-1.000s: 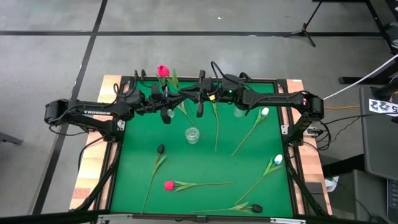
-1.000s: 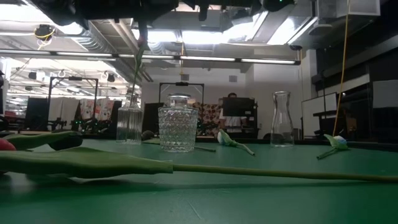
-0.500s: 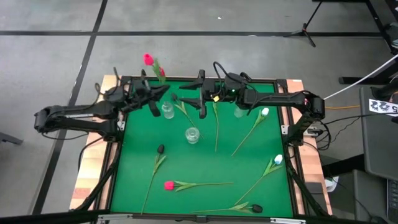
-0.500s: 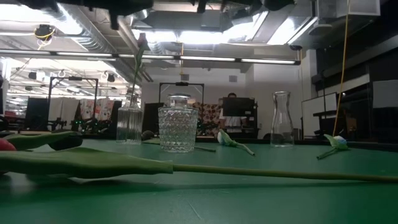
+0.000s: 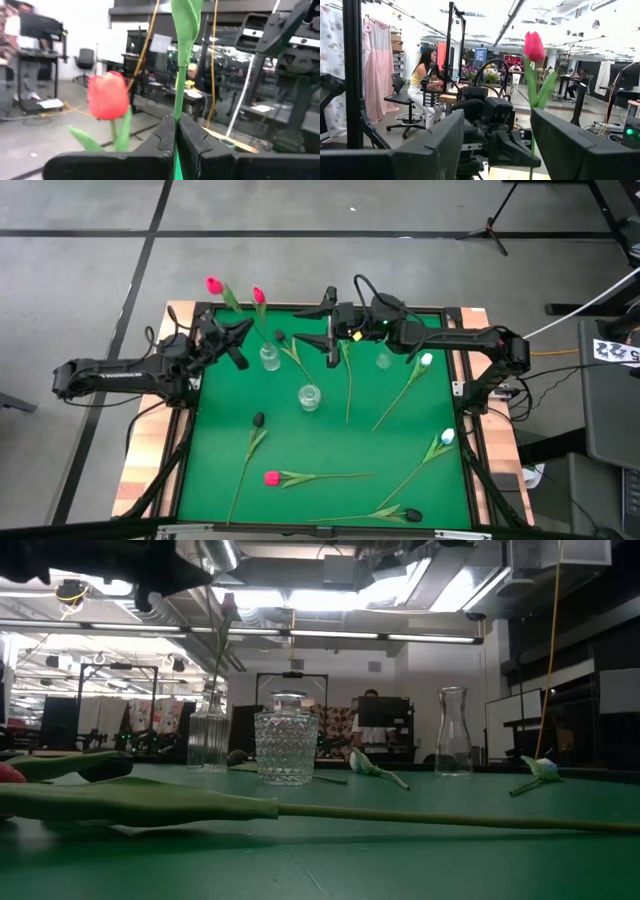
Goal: Sort flowers into vase by color
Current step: Put the top pink tulip into the top left transparent vase
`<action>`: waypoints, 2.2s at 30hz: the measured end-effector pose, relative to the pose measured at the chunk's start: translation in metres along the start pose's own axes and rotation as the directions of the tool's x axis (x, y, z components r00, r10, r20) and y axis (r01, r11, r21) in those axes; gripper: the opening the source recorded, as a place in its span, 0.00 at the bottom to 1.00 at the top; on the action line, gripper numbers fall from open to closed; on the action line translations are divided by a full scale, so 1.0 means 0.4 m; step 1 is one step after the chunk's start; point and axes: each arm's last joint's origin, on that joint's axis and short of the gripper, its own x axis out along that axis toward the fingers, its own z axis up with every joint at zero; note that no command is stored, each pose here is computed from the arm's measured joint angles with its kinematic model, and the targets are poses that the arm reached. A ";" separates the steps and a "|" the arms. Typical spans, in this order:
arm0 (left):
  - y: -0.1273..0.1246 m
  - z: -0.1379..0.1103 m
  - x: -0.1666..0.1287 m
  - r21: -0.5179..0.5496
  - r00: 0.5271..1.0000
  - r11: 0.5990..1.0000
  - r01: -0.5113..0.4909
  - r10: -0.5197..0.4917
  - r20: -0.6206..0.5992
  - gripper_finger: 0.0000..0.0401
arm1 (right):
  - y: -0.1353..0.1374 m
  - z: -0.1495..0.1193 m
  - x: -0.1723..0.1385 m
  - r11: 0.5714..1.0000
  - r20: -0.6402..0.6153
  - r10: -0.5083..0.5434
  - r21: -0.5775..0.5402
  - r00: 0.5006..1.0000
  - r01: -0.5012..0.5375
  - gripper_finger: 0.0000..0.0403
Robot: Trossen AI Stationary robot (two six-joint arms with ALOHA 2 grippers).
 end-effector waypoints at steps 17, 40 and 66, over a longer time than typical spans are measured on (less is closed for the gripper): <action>0.020 -0.071 -0.016 0.045 0.996 0.997 -0.069 0.072 -0.061 0.00 | 0.000 -0.001 -0.001 1.000 -0.008 -0.001 0.007 1.000 0.002 0.56; 0.019 -0.095 0.008 0.052 0.990 0.994 -0.097 0.102 -0.099 0.00 | 0.000 -0.010 -0.001 0.999 -0.047 -0.014 0.038 0.999 0.015 0.56; 0.034 -0.230 -0.002 -0.008 0.975 0.994 -0.106 0.102 -0.197 0.01 | 0.000 -0.012 -0.001 0.999 -0.050 -0.013 0.040 0.999 0.015 0.56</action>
